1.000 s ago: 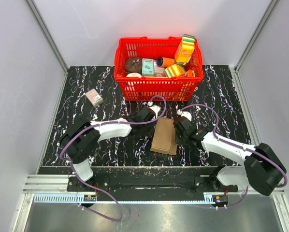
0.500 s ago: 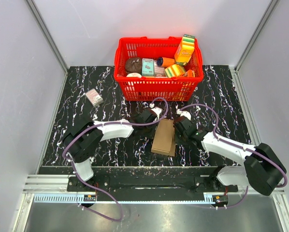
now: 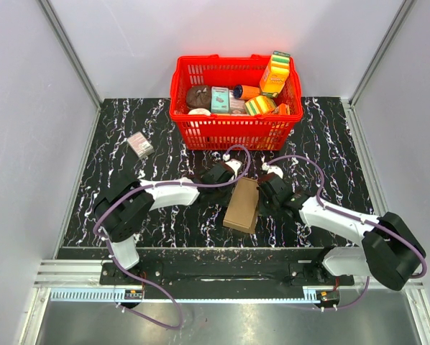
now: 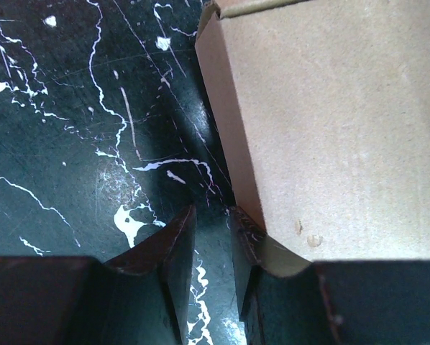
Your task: Fold the paper box
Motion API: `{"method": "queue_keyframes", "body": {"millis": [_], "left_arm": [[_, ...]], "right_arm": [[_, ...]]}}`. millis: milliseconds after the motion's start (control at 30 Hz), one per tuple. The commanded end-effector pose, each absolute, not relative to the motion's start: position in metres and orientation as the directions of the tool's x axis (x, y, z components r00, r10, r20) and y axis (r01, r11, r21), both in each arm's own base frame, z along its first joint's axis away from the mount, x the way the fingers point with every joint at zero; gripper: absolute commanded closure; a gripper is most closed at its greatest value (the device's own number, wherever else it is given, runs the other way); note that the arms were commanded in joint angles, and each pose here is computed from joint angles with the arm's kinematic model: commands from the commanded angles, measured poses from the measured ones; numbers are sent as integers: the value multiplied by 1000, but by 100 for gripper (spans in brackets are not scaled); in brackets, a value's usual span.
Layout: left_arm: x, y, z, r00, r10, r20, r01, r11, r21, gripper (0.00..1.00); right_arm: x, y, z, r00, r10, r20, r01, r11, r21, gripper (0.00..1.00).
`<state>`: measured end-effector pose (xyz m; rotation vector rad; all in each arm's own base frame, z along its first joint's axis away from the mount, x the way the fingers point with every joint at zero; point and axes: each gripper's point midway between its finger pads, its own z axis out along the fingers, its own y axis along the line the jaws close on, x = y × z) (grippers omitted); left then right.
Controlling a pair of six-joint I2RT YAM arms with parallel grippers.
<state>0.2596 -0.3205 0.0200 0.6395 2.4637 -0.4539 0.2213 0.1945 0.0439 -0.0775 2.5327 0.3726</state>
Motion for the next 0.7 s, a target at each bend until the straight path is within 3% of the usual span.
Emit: {"method": "queue_keyframes", "body": {"millis": [0, 300, 667], "left_arm": [[248, -349, 31, -721, 315, -617, 564, 784, -260, 69], [252, -329, 34, -719, 304, -625, 528, 824, -207, 69], [240, -309, 29, -746, 277, -605, 483, 851, -205, 69]], "right_arm": [[236, 208, 62, -798, 68, -598, -138, 947, 291, 98], [213, 181, 63, -821, 75, -566, -84, 965, 249, 96], [177, 173, 39, -912, 127, -389, 25, 966, 257, 93]]}}
